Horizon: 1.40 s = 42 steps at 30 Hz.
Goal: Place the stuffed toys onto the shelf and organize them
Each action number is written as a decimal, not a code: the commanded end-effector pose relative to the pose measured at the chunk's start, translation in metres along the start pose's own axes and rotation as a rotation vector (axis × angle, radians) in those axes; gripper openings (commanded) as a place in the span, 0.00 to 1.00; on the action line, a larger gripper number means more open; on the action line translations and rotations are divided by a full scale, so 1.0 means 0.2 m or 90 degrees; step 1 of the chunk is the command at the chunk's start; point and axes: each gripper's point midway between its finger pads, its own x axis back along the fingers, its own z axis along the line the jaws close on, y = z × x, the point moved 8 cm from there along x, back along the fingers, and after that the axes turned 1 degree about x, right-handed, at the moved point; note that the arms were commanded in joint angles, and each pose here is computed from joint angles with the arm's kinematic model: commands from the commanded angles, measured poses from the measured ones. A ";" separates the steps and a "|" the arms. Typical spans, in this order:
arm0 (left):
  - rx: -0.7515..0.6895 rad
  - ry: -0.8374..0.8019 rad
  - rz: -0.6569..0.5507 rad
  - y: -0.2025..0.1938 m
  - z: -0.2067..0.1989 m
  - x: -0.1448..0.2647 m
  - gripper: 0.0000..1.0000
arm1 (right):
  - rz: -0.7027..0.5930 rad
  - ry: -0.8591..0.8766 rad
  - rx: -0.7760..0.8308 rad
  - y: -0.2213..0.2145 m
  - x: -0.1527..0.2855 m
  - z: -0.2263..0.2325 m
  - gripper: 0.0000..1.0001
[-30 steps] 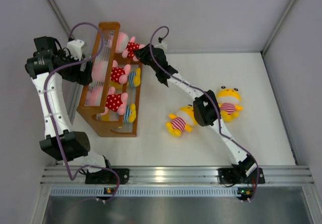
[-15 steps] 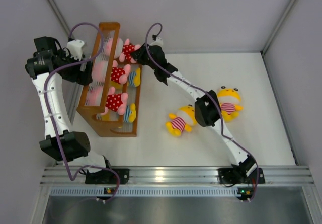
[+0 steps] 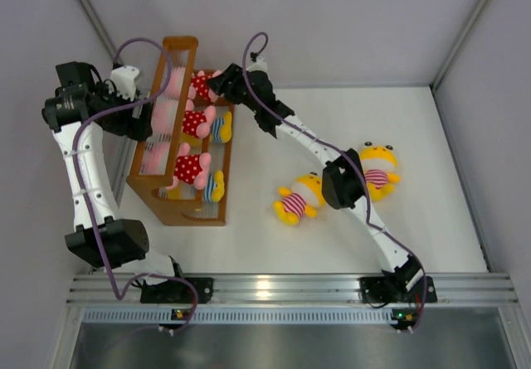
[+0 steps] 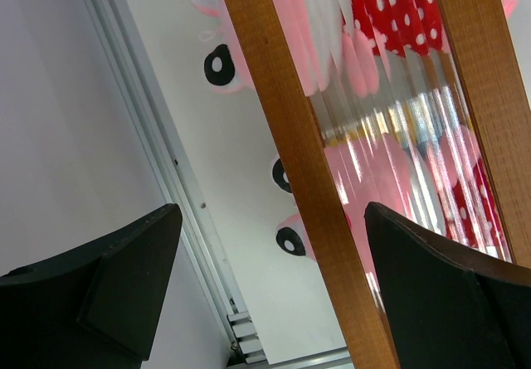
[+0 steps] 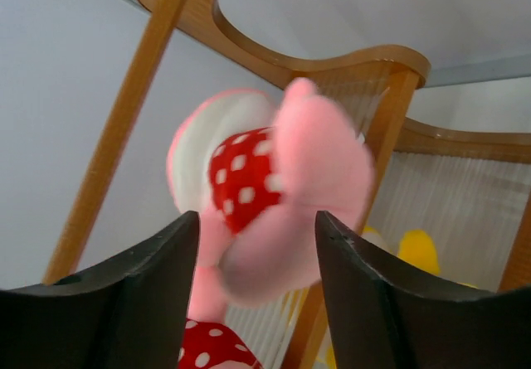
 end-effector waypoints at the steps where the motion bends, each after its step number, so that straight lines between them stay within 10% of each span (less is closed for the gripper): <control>1: -0.012 -0.003 0.026 -0.04 0.00 -0.02 0.98 | -0.041 0.096 0.001 0.03 0.02 0.24 0.65; 27: -0.014 0.015 0.036 -0.05 0.00 0.00 0.98 | -0.070 0.091 0.008 0.40 0.25 0.31 0.77; 29: -0.017 0.021 0.038 -0.05 0.01 0.00 0.98 | -0.081 0.085 -0.024 0.41 0.25 0.29 0.68; 34: -0.017 0.021 0.038 -0.05 0.01 0.00 0.98 | -0.138 0.010 -0.145 0.41 0.19 0.07 0.01; 42: -0.017 0.023 0.043 -0.05 0.02 -0.01 0.98 | -0.126 0.016 -0.253 0.26 0.02 -0.14 0.00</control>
